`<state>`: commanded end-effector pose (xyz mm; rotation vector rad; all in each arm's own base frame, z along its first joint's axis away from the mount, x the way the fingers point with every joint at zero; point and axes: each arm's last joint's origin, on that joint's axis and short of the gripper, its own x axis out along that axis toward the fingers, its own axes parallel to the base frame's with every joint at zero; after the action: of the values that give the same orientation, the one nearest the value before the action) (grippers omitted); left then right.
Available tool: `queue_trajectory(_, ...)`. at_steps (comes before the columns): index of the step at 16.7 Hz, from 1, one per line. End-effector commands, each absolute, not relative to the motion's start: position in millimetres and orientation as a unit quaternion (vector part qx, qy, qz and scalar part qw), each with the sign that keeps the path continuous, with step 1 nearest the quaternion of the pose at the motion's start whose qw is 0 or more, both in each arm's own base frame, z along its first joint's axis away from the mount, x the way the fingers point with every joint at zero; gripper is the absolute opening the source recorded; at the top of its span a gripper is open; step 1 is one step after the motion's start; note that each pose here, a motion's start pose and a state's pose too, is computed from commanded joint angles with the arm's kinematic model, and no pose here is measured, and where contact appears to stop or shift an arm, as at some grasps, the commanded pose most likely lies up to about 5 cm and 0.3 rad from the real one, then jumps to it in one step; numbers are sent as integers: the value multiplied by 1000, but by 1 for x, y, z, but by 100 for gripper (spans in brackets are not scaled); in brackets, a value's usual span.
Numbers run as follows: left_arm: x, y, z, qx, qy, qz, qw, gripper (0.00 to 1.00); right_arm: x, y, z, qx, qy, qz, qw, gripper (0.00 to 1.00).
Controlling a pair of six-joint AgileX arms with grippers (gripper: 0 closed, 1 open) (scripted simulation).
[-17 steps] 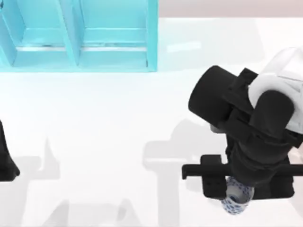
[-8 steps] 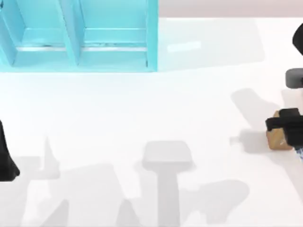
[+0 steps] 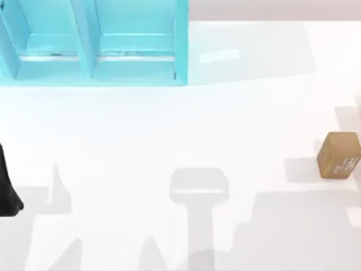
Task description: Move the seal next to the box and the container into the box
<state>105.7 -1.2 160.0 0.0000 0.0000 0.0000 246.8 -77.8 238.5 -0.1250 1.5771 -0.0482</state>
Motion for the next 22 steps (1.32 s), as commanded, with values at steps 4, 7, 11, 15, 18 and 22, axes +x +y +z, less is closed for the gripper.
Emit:
queue_trajectory(4,106,-1,160,0,0,0,1000,100,228,-128,235,-21,711,-11,703,0)
queue_trajectory(7,106,-1,160,0,0,0,1000,100,219,-145,233,1,707,-4,707,0)
queue_trajectory(11,106,-1,160,0,0,0,1000,100,217,-147,233,4,706,-3,708,0)
queue_trajectory(15,106,-1,160,0,0,0,1000,100,222,-143,235,-11,700,-13,714,0)
queue_trajectory(18,106,-1,160,0,0,0,1000,100,232,-136,238,-45,682,-34,730,0)
queue_trajectory(22,106,-1,160,0,0,0,1000,100,233,-138,213,-46,685,-38,726,0)
